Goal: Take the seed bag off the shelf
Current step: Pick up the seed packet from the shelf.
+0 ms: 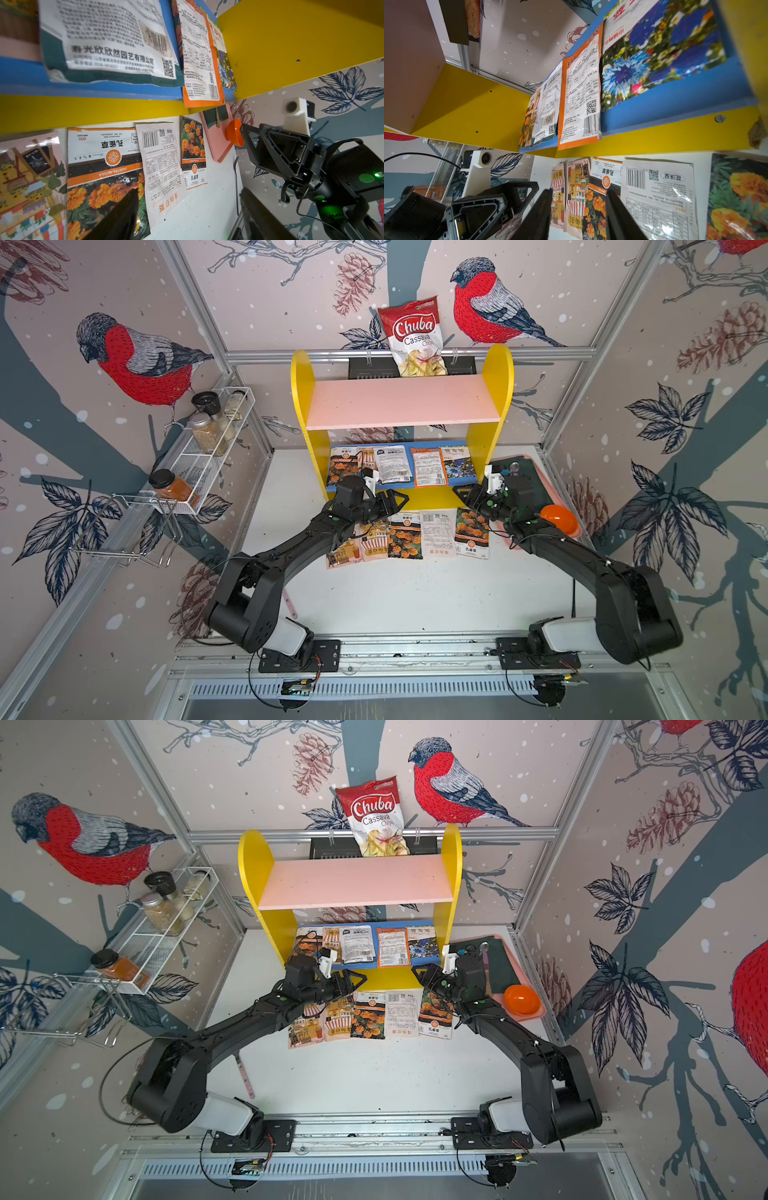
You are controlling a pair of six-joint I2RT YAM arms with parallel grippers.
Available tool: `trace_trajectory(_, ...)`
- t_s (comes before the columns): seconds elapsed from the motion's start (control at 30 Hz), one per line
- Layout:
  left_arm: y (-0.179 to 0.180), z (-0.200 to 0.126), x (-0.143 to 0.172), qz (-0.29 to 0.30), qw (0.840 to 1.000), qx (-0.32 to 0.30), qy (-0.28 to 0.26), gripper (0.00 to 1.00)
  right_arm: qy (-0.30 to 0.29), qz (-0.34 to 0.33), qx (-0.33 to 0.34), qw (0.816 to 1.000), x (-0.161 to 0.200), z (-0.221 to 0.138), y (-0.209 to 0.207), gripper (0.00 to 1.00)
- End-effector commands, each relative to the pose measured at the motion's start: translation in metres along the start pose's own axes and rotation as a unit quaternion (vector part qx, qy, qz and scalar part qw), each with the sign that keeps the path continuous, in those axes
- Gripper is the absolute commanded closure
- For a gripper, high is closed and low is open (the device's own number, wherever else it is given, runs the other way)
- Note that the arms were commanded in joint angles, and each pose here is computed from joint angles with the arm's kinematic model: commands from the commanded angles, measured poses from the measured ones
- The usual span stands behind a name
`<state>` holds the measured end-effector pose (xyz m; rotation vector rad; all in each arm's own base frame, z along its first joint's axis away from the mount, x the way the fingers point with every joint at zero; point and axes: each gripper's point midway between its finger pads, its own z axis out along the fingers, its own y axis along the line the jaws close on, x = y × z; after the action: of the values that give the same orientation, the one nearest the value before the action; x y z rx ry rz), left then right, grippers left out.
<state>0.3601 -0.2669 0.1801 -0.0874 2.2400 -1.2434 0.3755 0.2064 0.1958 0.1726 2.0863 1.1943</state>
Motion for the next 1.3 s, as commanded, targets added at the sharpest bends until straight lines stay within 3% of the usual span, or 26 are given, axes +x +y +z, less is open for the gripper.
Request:
trace_trajectory(0.0,-0.011,0.012,-0.021,0.000,0.999,0.028,-0.040,0.32,-0.010,-0.002,-0.030,1.000,-0.010,0.011,0.011,0.57)
trace_trajectory(0.43,-0.011,0.051,-0.041,-0.006,0.997,0.049,-0.055,0.49,0.001,0.015,-0.025,1.000,-0.011,0.041,-0.008,0.66)
trace_trajectory(0.97,-0.026,0.053,-0.031,-0.012,0.997,0.040,-0.070,0.51,-0.042,0.023,0.003,0.999,-0.010,0.037,-0.012,0.68)
trace_trajectory(1.27,-0.023,0.045,-0.026,-0.070,0.989,0.050,-0.124,0.51,-0.104,0.045,-0.004,0.994,-0.011,0.030,-0.006,0.68)
